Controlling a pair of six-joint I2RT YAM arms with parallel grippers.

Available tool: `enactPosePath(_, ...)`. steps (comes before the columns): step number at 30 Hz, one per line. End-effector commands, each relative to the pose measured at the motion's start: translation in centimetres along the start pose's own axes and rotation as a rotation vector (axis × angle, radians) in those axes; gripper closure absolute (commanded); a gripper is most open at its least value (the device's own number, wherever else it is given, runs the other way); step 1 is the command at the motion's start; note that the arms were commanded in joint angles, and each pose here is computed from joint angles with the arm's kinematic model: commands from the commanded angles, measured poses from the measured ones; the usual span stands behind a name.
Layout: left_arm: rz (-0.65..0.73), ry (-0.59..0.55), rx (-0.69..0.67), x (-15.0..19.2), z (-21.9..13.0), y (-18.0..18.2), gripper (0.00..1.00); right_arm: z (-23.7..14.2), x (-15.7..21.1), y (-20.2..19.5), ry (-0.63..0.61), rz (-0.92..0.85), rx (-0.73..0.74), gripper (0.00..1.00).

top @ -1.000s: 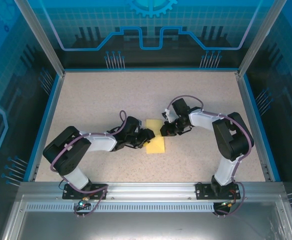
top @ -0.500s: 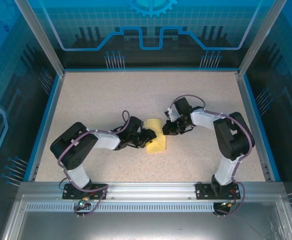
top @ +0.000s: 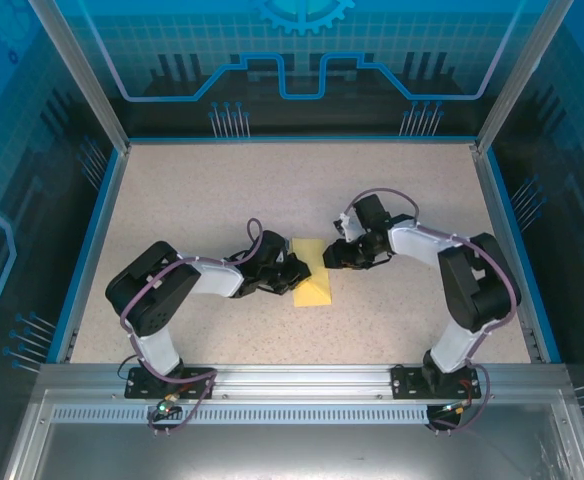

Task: Fold a paper plane with a square sheet of paper (pick it up from the middle)
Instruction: Turn over the paper at the center of the table.

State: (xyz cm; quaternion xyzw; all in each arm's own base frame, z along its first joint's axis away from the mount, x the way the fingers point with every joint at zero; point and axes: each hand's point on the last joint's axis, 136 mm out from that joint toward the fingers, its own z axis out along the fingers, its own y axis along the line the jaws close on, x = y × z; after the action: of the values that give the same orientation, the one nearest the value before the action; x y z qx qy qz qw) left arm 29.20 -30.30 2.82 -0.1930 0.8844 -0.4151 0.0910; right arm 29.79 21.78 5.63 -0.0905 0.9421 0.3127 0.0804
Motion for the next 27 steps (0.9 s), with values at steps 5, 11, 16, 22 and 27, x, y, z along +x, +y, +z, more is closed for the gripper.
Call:
enactPosePath(5, 0.16, -0.064, -0.085, -1.3, -3.0, -2.2, 1.0, -6.0, -2.1, -2.2, -0.208, 0.059, 0.171, 0.3)
enactPosePath(11, 0.393, -0.119, -0.434, -3.0, -8.9, -3.3, 1.0, -9.5, -2.2, -2.7, -0.324, 0.081, 0.248, 0.07)
enactPosePath(16, 0.574, -0.185, -0.748, -5.2, -13.6, -4.5, 1.0, -11.4, -2.1, -3.1, -0.391, 0.097, 0.301, 0.01)
enactPosePath(22, 0.747, -0.306, -1.129, -8.2, -15.7, -5.1, 1.0, -13.0, -1.5, -4.9, -0.436, 0.155, 0.397, 0.01)
enactPosePath(27, 0.841, -0.374, -1.391, -9.7, -14.2, -4.7, 1.0, -13.9, -0.9, -6.3, -0.45, 0.221, 0.429, 0.01)
